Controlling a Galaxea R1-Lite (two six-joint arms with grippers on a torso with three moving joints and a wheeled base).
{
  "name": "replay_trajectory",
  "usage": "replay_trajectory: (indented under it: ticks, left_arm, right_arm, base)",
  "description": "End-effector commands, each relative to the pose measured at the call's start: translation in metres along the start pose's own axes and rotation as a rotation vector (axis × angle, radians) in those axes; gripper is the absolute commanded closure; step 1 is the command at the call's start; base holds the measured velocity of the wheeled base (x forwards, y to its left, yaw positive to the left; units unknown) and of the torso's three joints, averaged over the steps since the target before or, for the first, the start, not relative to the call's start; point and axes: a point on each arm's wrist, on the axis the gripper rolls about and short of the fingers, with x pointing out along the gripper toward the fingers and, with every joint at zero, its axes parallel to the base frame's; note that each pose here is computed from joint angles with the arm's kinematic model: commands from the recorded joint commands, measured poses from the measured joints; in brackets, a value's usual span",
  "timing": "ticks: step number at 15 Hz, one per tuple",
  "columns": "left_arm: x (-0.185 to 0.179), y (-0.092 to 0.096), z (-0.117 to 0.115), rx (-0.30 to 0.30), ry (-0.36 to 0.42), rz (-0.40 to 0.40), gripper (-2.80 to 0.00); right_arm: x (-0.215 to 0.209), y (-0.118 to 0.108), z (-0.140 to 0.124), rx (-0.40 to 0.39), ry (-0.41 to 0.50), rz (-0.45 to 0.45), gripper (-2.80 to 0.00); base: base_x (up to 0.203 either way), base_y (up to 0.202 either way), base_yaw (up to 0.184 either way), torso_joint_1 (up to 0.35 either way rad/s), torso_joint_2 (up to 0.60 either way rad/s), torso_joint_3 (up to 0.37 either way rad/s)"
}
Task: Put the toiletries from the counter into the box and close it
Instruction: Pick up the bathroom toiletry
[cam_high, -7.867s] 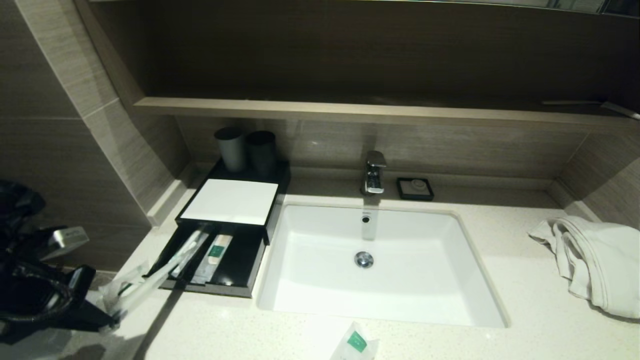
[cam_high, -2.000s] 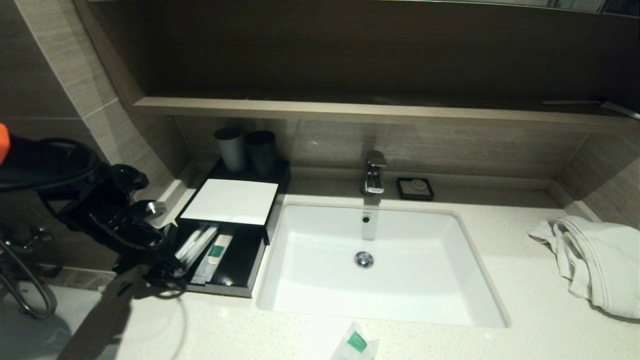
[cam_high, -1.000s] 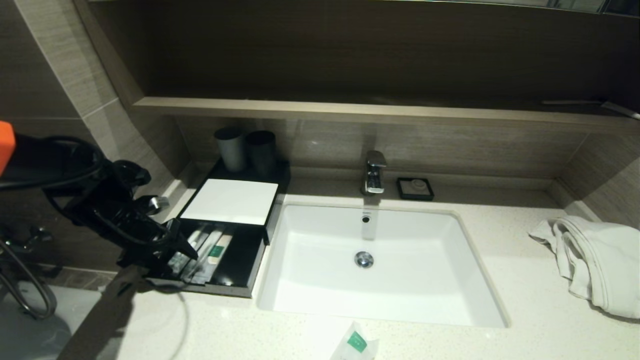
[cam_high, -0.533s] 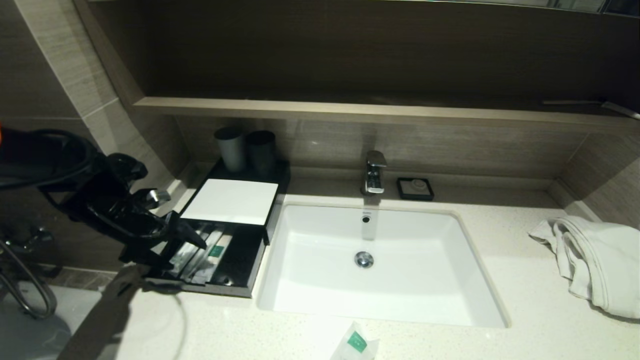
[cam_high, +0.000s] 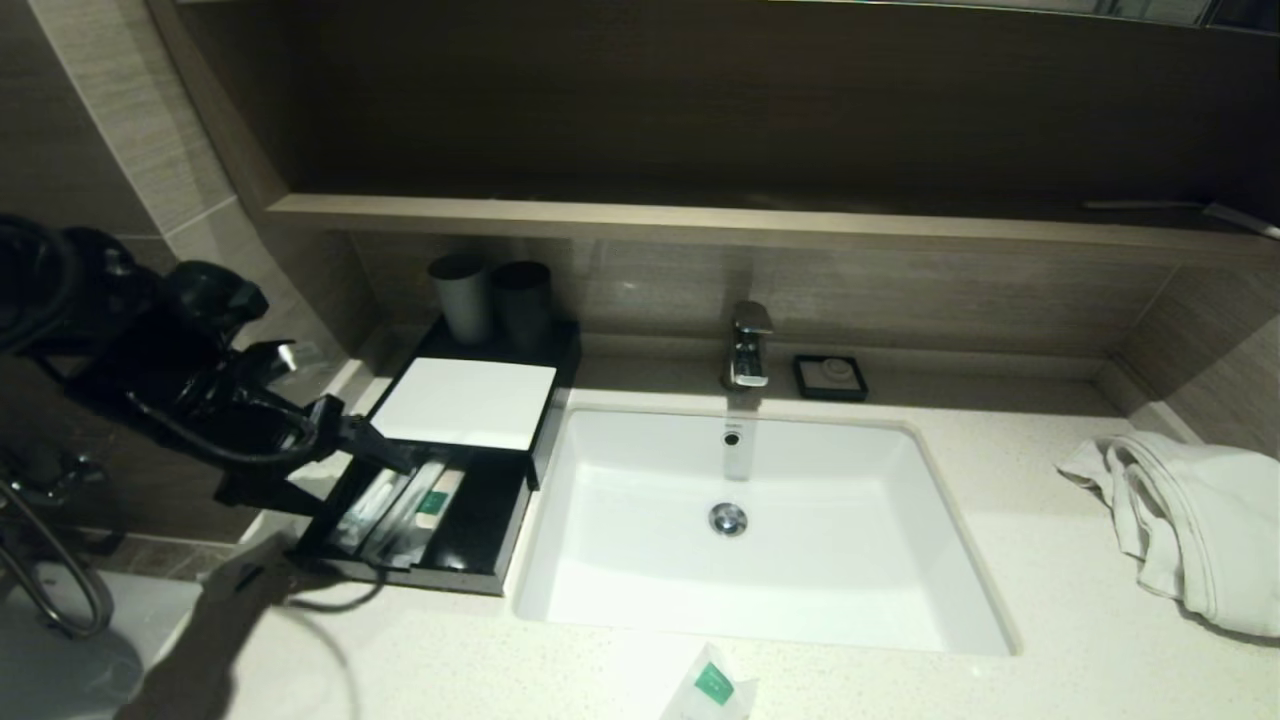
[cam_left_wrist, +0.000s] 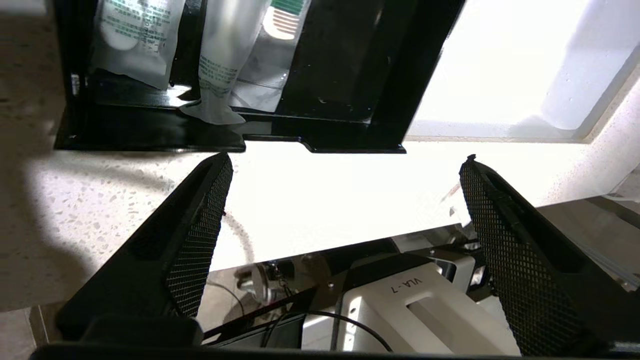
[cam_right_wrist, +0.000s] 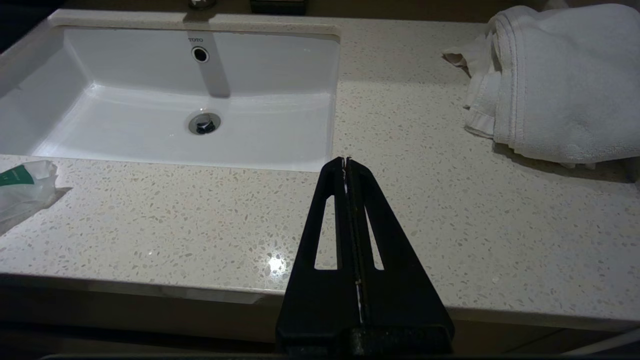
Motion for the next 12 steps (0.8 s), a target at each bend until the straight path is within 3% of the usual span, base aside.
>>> replay_trajectory:
  ticks: [1, 3, 4, 8, 12]
  left_arm:
    - [-0.021, -0.010, -0.010, 0.025, -0.054, -0.001, -2.80]
    - [-0.036, -0.011, -0.018, 0.026, -0.095, 0.027, -2.80]
    - [-0.043, -0.008, -0.023, 0.015, -0.114, 0.056, 0.00]
    - [-0.068, 0.007, -0.034, -0.046, -0.198, 0.198, 0.00]
    - [-0.084, 0.036, -0.046, -0.096, -0.224, 0.266, 0.00]
  right_arm:
    - [0.000, 0.000, 0.000, 0.000, 0.000, 0.000, 0.00]
    - [0.000, 0.000, 0.000, 0.000, 0.000, 0.000, 0.00]
    - [0.000, 0.000, 0.000, 0.000, 0.000, 0.000, 0.00]
    - [0.000, 0.000, 0.000, 0.000, 0.000, 0.000, 0.00]
    - [0.000, 0.000, 0.000, 0.000, 0.000, 0.000, 0.00]
  base:
    - [0.000, 0.000, 0.000, 0.000, 0.00, 0.000]
    - [0.000, 0.000, 0.000, 0.000, 0.00, 0.000]
    - [0.000, 0.000, 0.000, 0.000, 0.00, 0.000]
    - [0.000, 0.000, 0.000, 0.000, 0.00, 0.000]
    - [0.000, 0.000, 0.000, 0.000, 0.00, 0.000]
